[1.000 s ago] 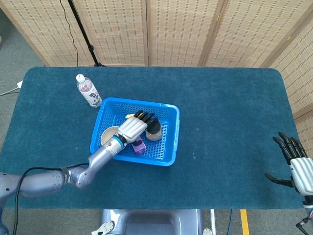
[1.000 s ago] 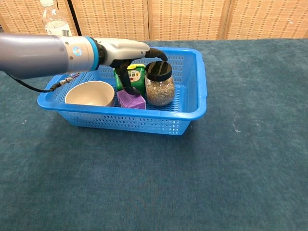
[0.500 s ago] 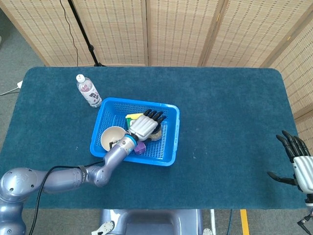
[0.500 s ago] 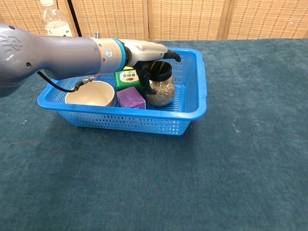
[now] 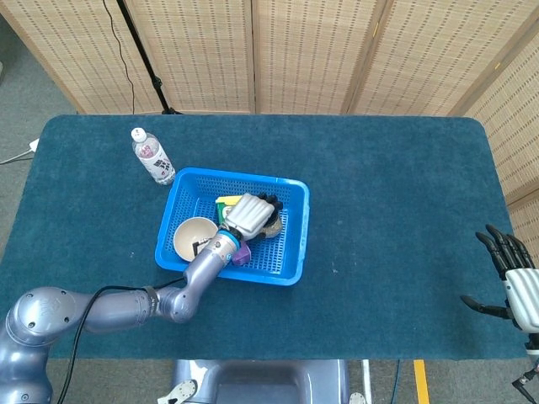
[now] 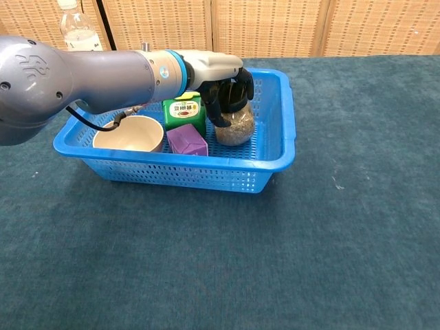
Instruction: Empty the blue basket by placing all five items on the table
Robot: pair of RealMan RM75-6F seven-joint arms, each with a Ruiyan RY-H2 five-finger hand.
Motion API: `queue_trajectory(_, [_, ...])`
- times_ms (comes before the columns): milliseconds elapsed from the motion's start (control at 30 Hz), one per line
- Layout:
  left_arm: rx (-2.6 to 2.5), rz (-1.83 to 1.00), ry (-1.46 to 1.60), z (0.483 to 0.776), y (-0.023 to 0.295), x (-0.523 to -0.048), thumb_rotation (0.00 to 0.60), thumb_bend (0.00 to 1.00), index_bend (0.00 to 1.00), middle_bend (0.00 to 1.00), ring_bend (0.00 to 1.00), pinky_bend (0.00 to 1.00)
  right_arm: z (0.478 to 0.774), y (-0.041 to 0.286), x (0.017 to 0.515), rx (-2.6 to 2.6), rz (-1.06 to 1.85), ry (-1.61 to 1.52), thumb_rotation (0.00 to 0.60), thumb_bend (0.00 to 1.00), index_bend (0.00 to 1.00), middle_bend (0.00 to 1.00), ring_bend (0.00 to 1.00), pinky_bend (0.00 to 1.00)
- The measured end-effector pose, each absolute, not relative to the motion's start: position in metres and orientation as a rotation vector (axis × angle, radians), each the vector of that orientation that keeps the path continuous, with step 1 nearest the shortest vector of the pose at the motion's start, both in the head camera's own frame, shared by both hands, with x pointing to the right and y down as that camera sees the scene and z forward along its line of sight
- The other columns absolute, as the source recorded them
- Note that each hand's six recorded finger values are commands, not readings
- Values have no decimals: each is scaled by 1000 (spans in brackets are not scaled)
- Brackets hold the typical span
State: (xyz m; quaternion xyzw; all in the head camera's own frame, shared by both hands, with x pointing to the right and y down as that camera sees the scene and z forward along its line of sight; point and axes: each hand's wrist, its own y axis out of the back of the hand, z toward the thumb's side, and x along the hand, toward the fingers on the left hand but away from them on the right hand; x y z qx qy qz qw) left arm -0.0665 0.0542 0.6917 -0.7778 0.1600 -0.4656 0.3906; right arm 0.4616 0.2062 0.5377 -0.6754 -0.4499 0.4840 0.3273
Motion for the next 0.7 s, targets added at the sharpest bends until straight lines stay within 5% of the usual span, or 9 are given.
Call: queue_trajectory(700, [-1942, -1001, 649, 567, 19, -141, 600, 475, 592, 440, 389, 493, 531, 215, 448, -1801, 1216, -1148, 600, 0, 0, 0, 19, 0])
